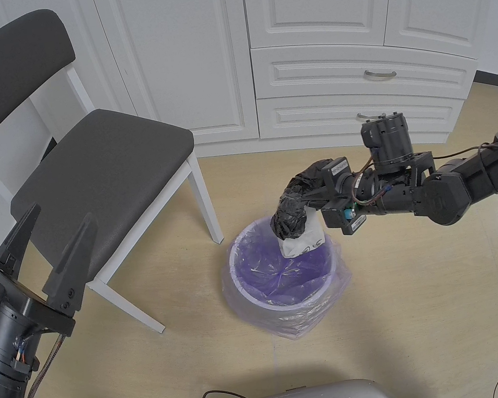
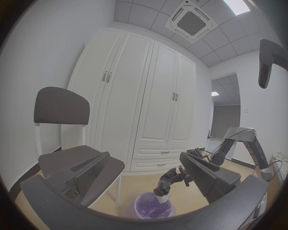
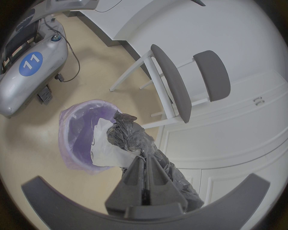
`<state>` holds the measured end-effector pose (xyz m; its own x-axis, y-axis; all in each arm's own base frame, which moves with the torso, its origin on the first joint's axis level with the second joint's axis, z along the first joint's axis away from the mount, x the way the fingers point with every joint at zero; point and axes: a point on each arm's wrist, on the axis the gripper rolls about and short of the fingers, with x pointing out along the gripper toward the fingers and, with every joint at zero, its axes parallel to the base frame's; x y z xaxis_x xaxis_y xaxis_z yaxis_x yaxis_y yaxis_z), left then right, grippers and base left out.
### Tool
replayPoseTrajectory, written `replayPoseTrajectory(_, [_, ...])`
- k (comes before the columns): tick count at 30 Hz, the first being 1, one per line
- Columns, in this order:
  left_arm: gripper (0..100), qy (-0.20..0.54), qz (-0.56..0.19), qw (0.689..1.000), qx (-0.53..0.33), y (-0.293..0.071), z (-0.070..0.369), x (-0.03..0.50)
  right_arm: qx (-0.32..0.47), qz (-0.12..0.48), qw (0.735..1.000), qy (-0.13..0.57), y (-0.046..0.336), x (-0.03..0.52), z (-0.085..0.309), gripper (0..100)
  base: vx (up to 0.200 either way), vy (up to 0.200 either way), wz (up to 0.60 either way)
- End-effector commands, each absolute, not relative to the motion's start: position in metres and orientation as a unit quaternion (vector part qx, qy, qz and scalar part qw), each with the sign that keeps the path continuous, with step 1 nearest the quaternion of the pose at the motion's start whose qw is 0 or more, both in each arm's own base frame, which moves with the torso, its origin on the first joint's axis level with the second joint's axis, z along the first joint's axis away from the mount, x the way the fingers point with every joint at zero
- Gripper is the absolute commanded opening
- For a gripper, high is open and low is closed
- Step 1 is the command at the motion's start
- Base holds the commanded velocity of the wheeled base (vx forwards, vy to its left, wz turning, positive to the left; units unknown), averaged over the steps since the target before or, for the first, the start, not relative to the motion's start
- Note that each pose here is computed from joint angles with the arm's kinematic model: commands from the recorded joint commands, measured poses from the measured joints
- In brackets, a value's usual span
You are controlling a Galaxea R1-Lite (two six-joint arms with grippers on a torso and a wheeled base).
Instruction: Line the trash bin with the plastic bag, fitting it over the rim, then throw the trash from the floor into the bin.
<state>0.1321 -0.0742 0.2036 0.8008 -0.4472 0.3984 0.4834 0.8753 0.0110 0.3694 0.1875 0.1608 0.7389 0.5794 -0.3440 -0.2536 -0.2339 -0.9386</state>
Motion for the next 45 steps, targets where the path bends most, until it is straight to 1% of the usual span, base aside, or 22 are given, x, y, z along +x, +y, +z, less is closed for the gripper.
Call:
replayPoseTrajectory(1, [100,-0.192,-0.246,0.949,-0.044,-0.075,0.201,0.133,-0.712,0.354,0.595,-0.119,0.210,0.383,0.142,0,0.000,0.000,0.00])
replayPoseTrajectory(5, [100,-0.192,-0.246,0.949,-0.044,-0.075,0.201,0.133,-0.711,0.361,0.593,-0.112,0.212,0.387,0.131,0,0.000,0.000,0.00])
replayPoseTrajectory(11, [100,-0.193,-0.246,0.949,-0.044,-0.075,0.201,0.133,-0.711,0.354,0.597,-0.115,0.214,0.395,0.118,0,0.000,0.000,0.00])
replayPoseTrajectory(26, [100,-0.185,-0.240,0.952,-0.041,-0.074,0.199,0.136,-0.712,0.358,0.597,-0.088,0.218,0.422,0.078,0,0.000,0.000,0.00])
replayPoseTrajectory(43, [100,-0.171,-0.239,0.955,-0.035,-0.075,0.193,0.139,-0.711,0.388,0.583,-0.057,0.227,0.428,0.029,0,0.000,0.000,0.00])
replayPoseTrajectory(45, [100,-0.170,-0.239,0.955,-0.035,-0.075,0.192,0.139,-0.713,0.384,0.584,-0.055,0.228,0.431,0.026,0,0.000,0.000,0.00])
